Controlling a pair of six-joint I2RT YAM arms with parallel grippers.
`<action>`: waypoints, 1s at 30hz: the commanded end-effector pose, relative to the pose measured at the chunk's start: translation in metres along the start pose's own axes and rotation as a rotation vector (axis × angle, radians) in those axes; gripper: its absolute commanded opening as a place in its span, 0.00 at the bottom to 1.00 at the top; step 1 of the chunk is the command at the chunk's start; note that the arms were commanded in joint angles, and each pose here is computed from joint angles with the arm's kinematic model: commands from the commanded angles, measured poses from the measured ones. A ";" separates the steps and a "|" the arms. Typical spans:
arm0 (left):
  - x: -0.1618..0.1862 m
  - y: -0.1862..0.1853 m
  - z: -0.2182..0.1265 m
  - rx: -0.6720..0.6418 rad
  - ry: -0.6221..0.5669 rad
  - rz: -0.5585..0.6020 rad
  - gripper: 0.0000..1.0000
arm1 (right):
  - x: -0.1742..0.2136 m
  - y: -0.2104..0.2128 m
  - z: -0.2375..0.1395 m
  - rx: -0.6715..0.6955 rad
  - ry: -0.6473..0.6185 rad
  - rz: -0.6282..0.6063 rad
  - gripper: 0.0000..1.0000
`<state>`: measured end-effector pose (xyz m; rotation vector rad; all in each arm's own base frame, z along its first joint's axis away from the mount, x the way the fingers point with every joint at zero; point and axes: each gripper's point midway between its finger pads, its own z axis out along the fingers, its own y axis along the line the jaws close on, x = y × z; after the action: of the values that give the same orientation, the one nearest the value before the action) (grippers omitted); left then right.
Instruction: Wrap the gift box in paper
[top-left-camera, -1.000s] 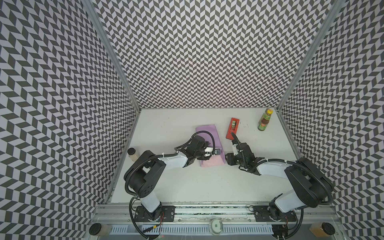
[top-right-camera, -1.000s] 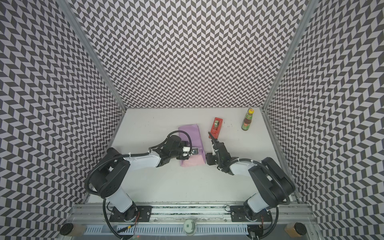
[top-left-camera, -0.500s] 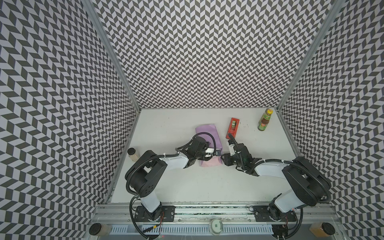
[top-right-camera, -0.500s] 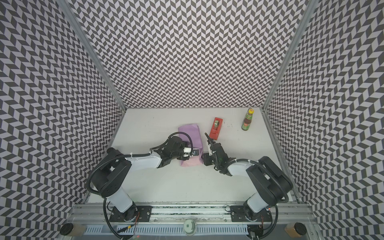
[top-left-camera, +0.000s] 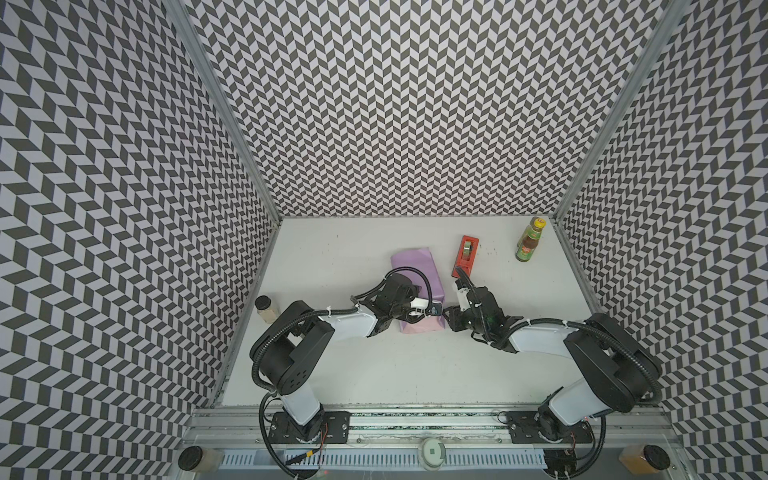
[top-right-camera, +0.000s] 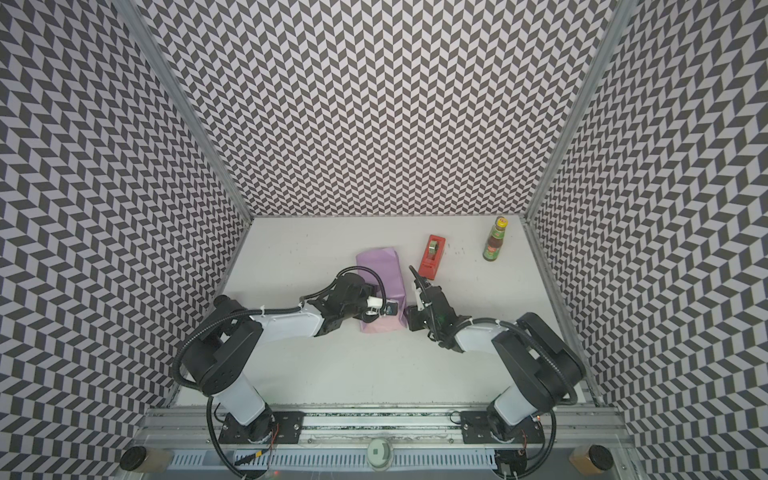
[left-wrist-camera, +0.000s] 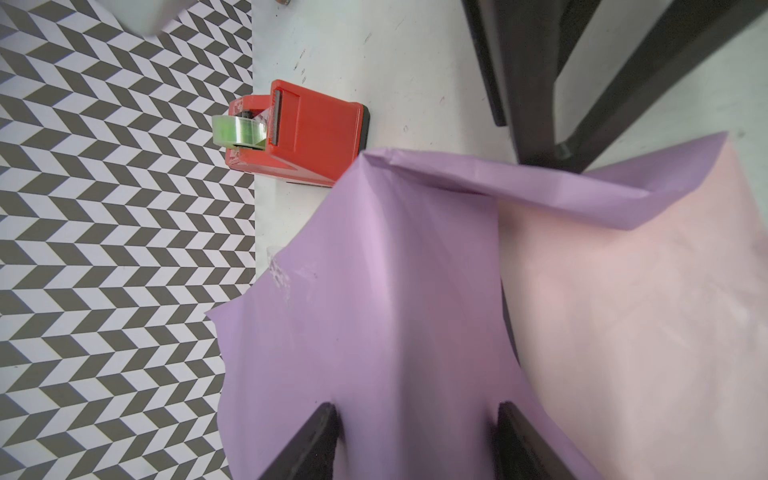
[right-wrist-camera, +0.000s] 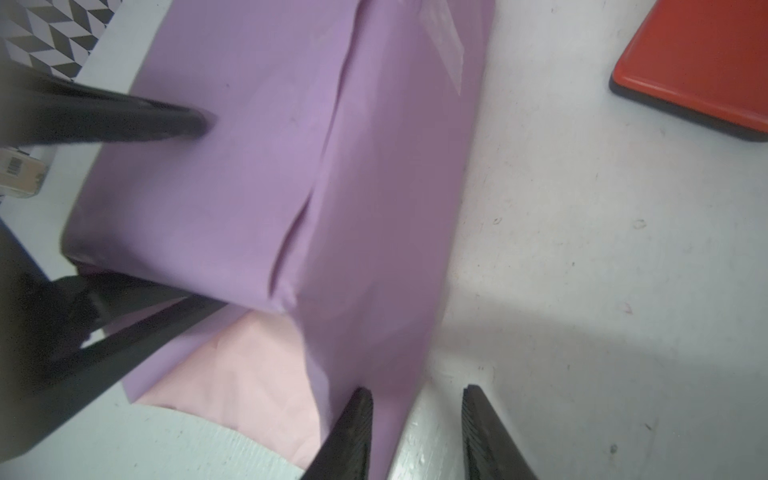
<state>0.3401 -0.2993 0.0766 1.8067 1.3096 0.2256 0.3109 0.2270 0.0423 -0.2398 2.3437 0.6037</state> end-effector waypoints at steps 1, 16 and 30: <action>0.005 -0.043 0.001 0.133 0.015 0.036 0.62 | -0.004 -0.006 0.000 0.039 -0.023 0.003 0.35; 0.005 -0.049 0.002 0.131 0.018 0.047 0.62 | 0.014 -0.008 0.014 0.052 0.039 0.026 0.25; 0.006 -0.060 0.001 0.148 0.026 0.097 0.62 | 0.010 0.026 0.018 -0.133 0.010 0.095 0.22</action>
<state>0.3361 -0.3008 0.0741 1.8303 1.2529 0.2932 0.3079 0.2481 0.0278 -0.2022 2.3702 0.7238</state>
